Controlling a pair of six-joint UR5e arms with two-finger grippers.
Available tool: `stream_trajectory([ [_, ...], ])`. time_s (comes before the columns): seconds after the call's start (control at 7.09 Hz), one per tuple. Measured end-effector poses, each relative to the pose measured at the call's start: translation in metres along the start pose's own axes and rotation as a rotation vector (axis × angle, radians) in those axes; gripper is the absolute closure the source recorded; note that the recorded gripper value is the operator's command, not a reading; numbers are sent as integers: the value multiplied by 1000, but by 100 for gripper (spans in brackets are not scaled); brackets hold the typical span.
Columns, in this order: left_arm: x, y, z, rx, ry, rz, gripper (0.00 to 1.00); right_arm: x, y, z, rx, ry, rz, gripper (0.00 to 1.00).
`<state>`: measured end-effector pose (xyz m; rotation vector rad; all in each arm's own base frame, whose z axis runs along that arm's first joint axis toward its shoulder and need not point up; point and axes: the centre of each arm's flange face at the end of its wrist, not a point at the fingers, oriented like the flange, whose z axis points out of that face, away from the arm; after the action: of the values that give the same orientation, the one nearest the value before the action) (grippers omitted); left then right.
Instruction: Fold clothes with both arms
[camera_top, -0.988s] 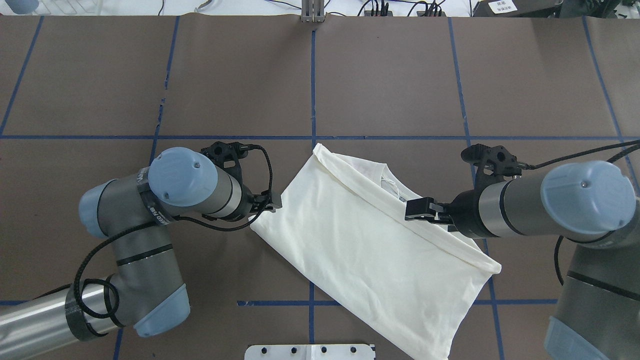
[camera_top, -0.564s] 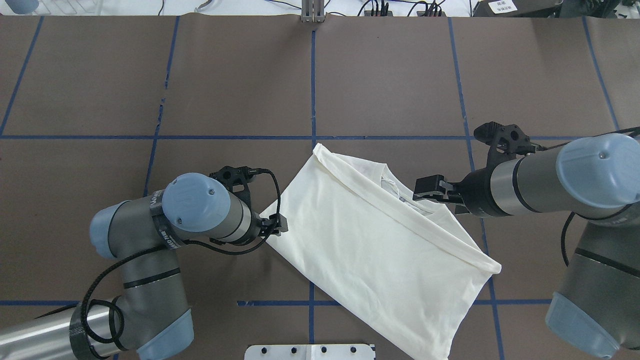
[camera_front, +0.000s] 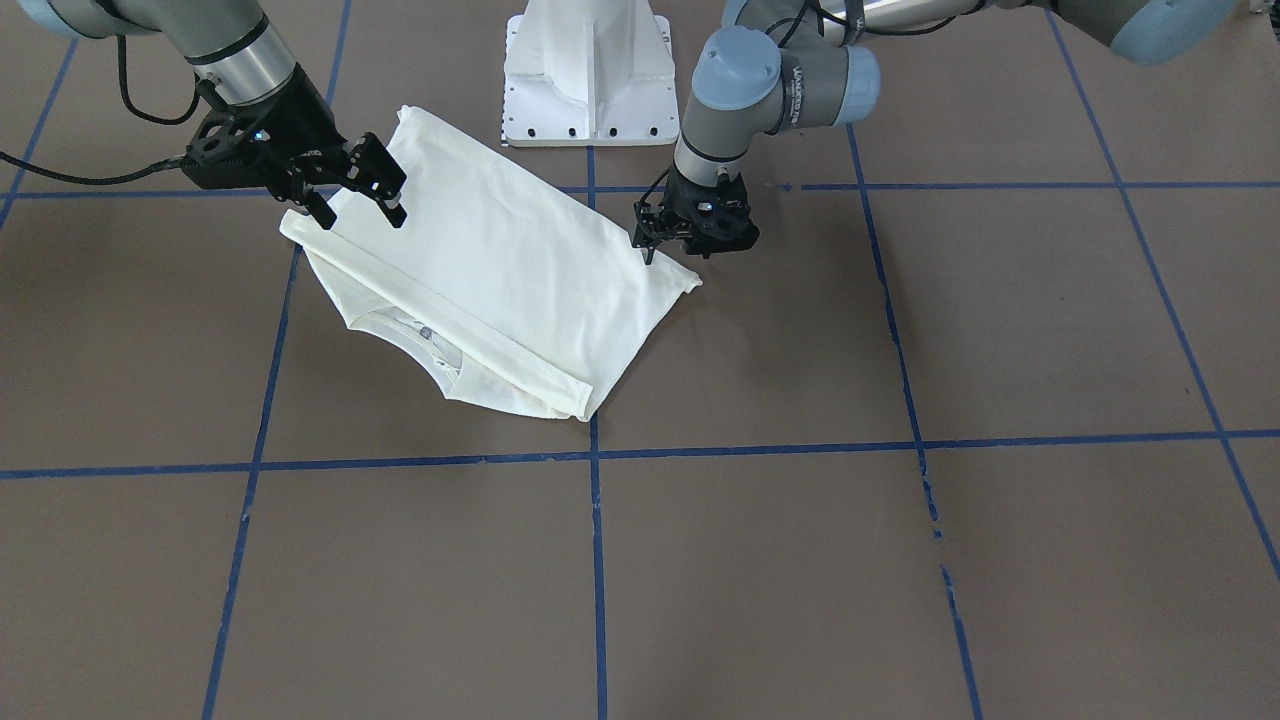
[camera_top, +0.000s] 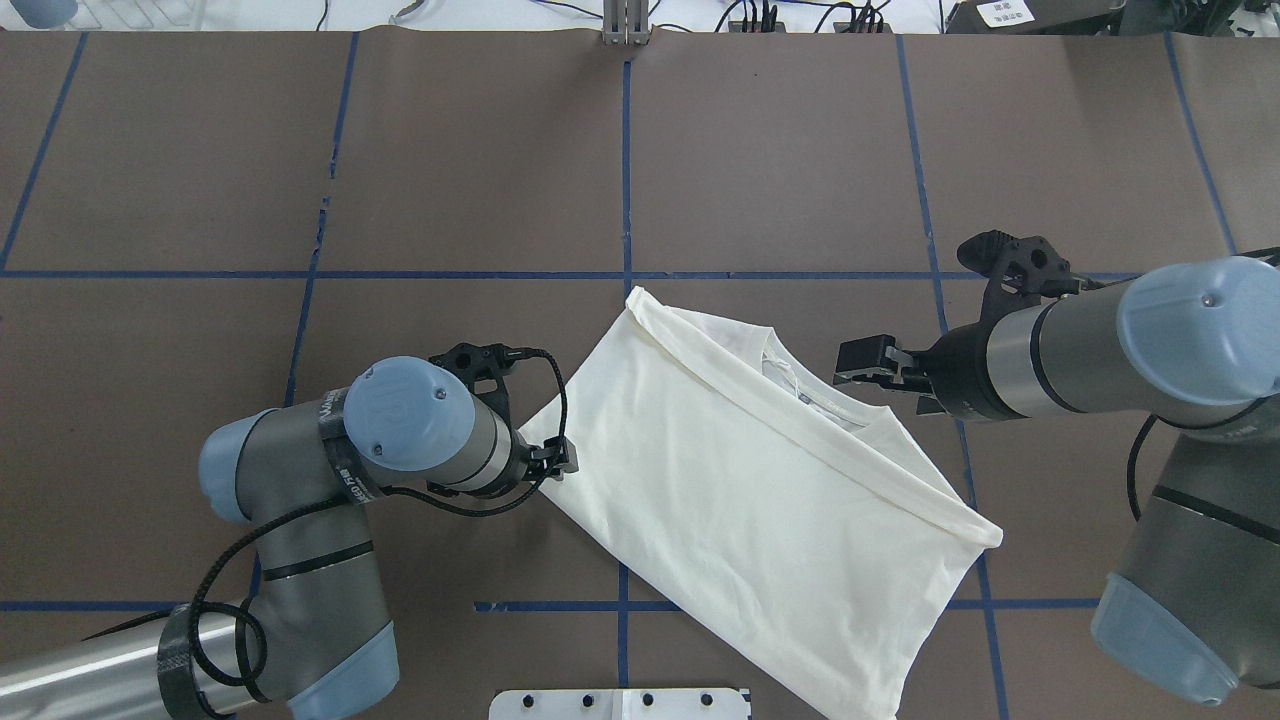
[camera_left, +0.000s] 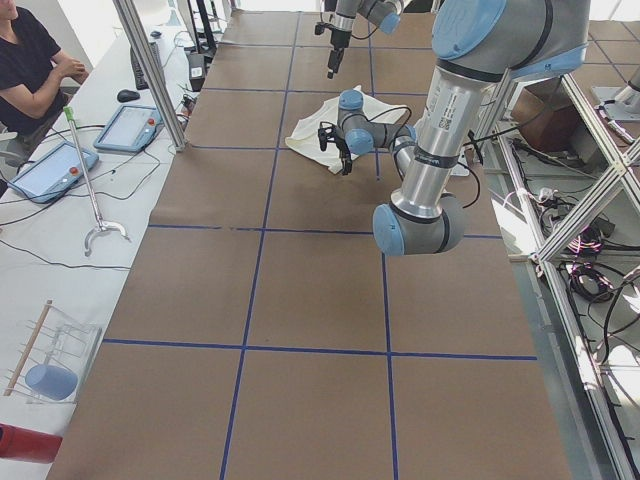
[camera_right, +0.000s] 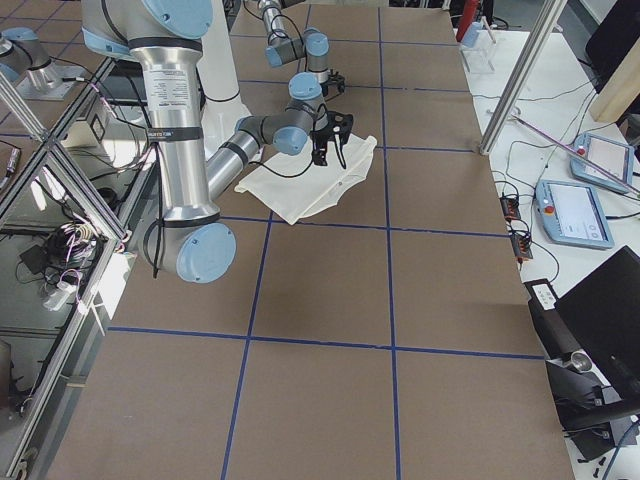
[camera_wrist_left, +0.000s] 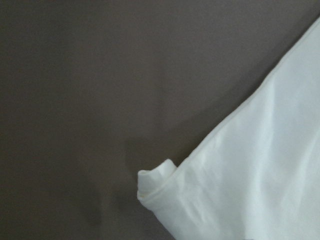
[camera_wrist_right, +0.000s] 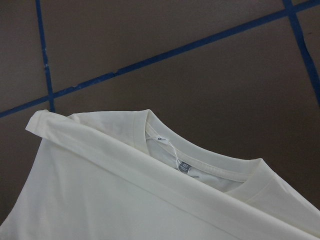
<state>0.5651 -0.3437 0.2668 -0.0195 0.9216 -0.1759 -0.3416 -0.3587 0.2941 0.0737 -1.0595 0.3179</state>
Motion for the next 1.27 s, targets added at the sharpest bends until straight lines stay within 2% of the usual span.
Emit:
stream_trajectory([
  [0.14, 1, -1, 1, 6, 0, 0, 88, 0, 0, 0, -2, -2, 0, 0],
  [0.28, 3, -2, 0, 10, 3, 1, 100, 0, 0, -1, -1, -5, -1, 0],
  [0.85, 8, -20, -9, 40, 51, 3, 100, 1, -5, -3, 10, -7, 4, 0],
  [1.13, 1, -55, -17, 84, 59, -22, 100, 2, -6, -3, 16, -5, 6, 0],
  [1.27, -1, -86, -15, 118, 44, -33, 100, 3, -6, -2, 15, 1, 8, 0],
])
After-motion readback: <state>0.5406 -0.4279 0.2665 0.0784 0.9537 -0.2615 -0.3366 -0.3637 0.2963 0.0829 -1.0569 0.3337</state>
